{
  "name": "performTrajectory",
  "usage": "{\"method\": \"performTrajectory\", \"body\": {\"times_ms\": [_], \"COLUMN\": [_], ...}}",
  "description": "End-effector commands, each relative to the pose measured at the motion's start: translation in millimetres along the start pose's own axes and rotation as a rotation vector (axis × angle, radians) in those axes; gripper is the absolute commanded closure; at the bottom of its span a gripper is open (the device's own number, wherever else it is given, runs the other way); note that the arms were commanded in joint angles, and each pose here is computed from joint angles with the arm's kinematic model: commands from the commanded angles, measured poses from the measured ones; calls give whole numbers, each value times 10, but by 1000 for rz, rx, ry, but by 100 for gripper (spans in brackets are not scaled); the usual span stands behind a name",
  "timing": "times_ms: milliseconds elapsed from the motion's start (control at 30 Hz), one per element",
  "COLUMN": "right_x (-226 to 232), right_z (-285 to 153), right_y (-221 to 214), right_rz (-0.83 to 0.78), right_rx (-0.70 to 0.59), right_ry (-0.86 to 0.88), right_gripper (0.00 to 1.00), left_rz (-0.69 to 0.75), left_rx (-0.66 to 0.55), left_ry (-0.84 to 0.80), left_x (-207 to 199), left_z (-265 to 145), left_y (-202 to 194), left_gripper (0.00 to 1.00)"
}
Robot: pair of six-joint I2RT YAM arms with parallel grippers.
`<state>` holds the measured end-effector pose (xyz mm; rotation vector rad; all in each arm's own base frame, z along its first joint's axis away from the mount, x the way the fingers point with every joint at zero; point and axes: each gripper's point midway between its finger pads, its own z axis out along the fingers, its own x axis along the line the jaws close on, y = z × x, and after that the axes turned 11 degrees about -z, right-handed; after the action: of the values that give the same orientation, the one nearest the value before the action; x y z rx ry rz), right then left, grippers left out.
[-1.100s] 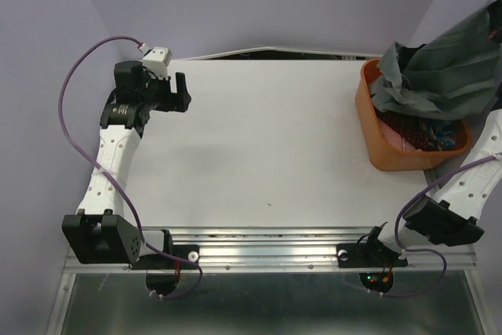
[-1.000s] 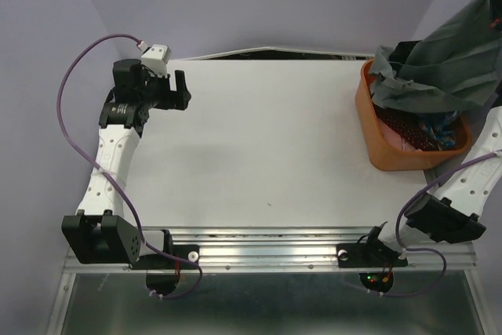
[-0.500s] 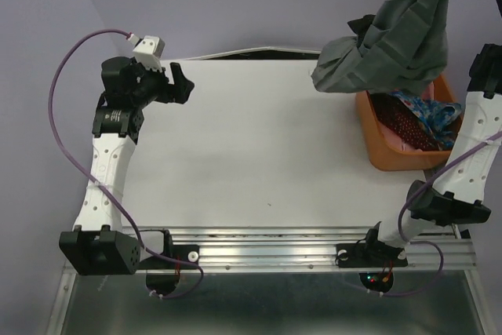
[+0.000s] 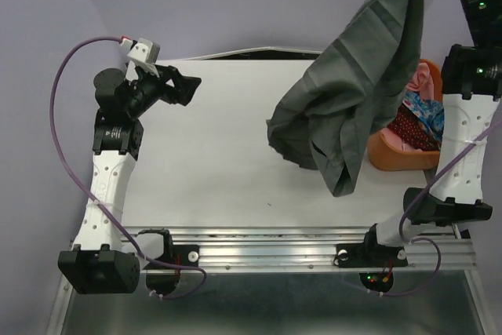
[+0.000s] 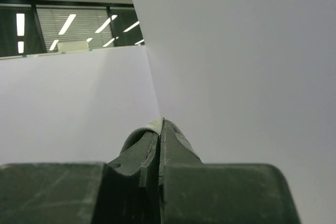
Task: Fold and stack the skirts
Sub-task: Move the skirt to the center of the board
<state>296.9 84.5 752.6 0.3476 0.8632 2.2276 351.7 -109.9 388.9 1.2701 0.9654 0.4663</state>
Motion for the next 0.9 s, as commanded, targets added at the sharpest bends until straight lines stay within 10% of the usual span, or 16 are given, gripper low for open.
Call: {"method": "performTrajectory", "body": {"times_ms": [0, 300, 667, 767, 867], "right_x": [-144, 104, 785, 898, 753], "right_z": [-94, -1031, -1180, -1132, -1208], "right_y": [-827, -3835, -5716, -5737, -5651], "right_rz": [42, 160, 219, 211, 96], "right_rx": [164, 768, 1015, 1031, 1065], "right_ry": [-66, -145, 1, 26, -3], "right_gripper": [99, 99, 93, 43, 16], "left_rz": [17, 59, 250, 291, 312], "left_rx": [-20, 71, 159, 211, 266], "left_ry": [-24, 59, -51, -95, -133], "left_x": [-7, 268, 81, 19, -71], "left_z": [24, -4, -318, -351, -349], "left_y": [1, -401, -825, -954, -1130], "left_gripper": [12, 16, 18, 18, 18]}}
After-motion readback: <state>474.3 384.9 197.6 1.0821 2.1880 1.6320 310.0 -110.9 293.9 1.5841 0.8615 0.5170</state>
